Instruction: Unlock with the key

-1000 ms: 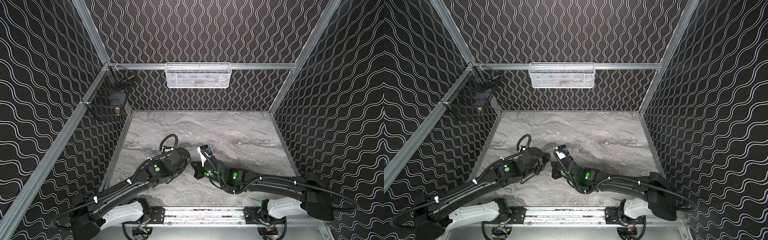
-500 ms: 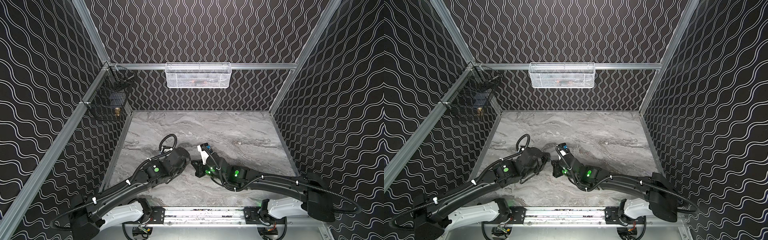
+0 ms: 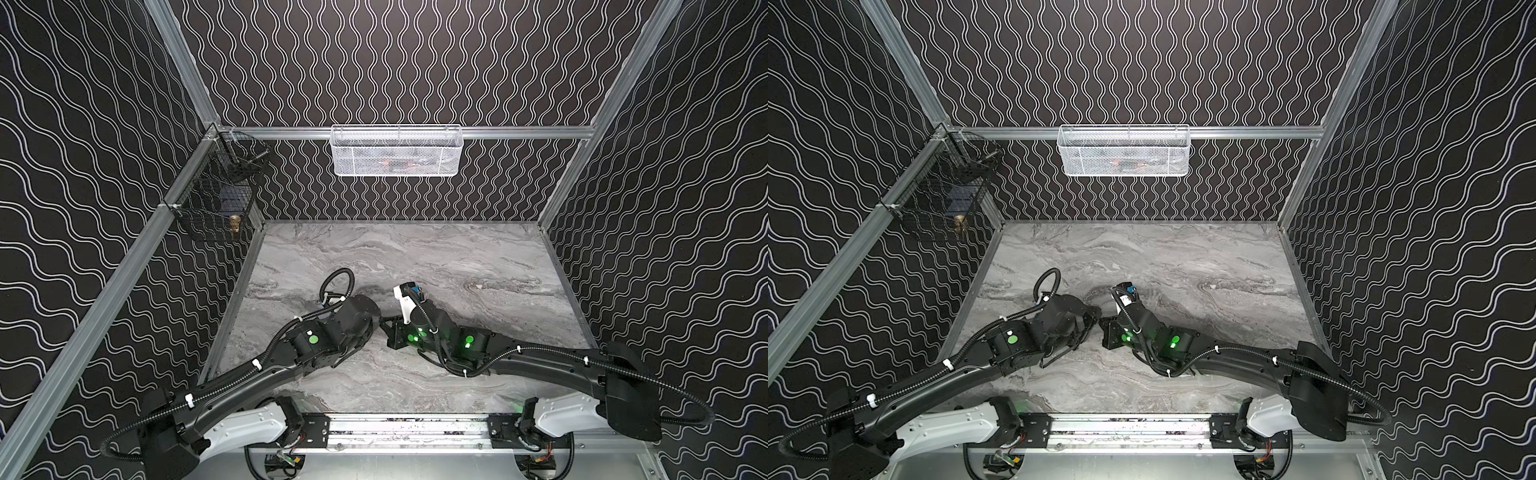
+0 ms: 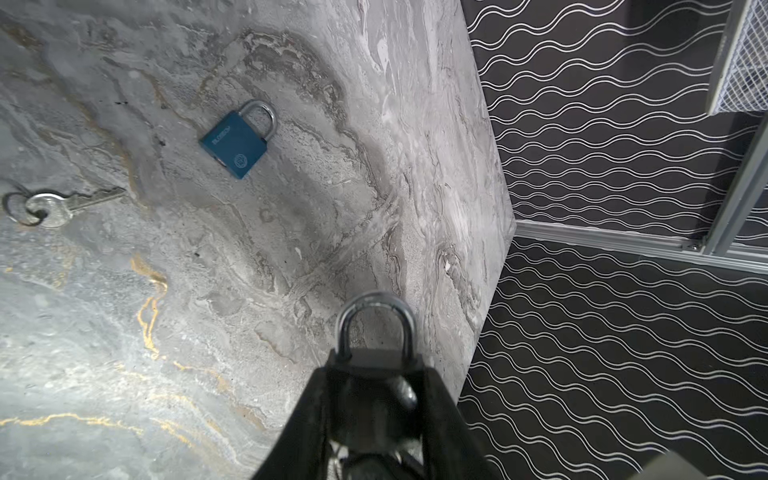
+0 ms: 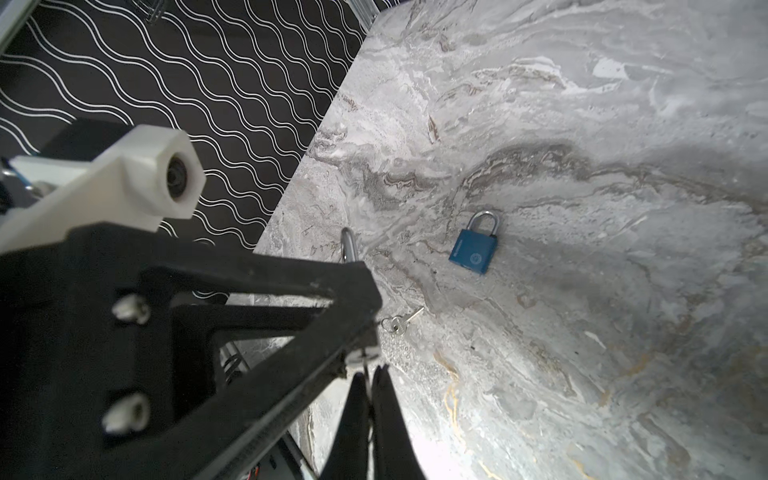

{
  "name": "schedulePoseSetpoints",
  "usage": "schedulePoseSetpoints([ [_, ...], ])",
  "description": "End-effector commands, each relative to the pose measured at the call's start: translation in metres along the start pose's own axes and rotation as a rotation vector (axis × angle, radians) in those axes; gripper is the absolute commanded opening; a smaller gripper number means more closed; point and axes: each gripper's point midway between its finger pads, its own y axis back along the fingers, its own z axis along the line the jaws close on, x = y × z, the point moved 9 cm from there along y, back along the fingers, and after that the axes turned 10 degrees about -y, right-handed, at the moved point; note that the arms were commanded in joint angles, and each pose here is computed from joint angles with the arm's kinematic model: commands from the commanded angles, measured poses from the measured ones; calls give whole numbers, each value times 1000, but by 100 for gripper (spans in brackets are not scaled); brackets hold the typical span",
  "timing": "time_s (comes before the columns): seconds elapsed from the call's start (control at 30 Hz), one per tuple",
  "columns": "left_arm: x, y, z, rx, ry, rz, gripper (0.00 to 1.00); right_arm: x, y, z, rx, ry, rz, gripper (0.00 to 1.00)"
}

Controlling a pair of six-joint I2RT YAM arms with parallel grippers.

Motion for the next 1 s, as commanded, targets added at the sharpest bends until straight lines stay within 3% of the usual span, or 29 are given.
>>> schedulePoseSetpoints([
  [0.0, 6, -1, -3, 38, 1, 68, 0, -14, -2, 18, -71, 41, -73, 0],
  [0.43, 0, 2, -1, 23, -32, 8, 0, -5, -4, 8, -66, 68, -18, 1],
  [0.63, -9, 8, 2, 0, -48, -75, 0, 5, 2, -2, -59, 84, 9, 24],
  [0.97, -13, 13, 4, 3, -51, -111, 0, -3, 17, 7, -162, 7, -22, 25],
])
